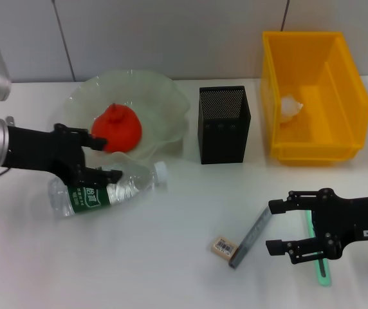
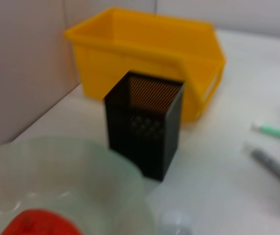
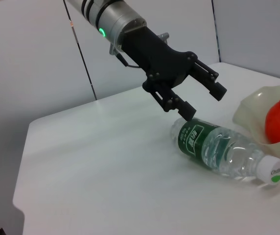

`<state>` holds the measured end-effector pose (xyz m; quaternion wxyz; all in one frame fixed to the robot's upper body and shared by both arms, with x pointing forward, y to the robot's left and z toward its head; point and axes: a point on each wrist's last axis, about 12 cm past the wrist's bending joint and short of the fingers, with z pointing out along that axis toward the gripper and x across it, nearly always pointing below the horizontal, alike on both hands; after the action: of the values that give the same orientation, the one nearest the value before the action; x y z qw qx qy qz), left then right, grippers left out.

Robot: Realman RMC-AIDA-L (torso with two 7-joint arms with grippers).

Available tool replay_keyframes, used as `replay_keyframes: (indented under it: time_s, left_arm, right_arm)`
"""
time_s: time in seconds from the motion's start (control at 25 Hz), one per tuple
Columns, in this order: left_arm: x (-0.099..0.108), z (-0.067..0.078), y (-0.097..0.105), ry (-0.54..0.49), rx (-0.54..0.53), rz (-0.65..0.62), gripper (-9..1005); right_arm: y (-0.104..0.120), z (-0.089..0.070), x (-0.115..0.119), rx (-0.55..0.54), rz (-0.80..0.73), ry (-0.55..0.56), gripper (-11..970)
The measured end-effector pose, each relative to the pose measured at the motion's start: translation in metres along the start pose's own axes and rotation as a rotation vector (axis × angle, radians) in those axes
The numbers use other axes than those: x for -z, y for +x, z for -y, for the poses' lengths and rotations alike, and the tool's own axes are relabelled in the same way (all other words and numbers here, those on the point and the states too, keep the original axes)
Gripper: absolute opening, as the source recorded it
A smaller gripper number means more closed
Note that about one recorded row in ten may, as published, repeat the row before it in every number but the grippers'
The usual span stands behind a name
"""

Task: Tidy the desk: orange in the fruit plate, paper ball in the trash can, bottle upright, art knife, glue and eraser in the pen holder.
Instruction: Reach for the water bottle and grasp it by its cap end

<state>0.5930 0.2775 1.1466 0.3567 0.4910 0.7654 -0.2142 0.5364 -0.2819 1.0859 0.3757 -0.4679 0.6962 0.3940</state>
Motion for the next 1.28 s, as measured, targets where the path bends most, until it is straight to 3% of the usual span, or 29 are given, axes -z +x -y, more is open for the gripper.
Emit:
replay_keyframes:
  time_s: [0.36, 1.28]
  left_arm:
    - [-0.006, -0.008, 0.004, -0.062, -0.026, -0.179, 780]
    - [-0.022, -0.002, 0.009, -0.043, -0.041, -0.214, 775]
  right_arm:
    - [0.001, 0.001, 0.0, -0.011, -0.004, 0.009, 816]
    - [0.0, 0.002, 0.001, -0.016, -0.008, 0.013, 816]
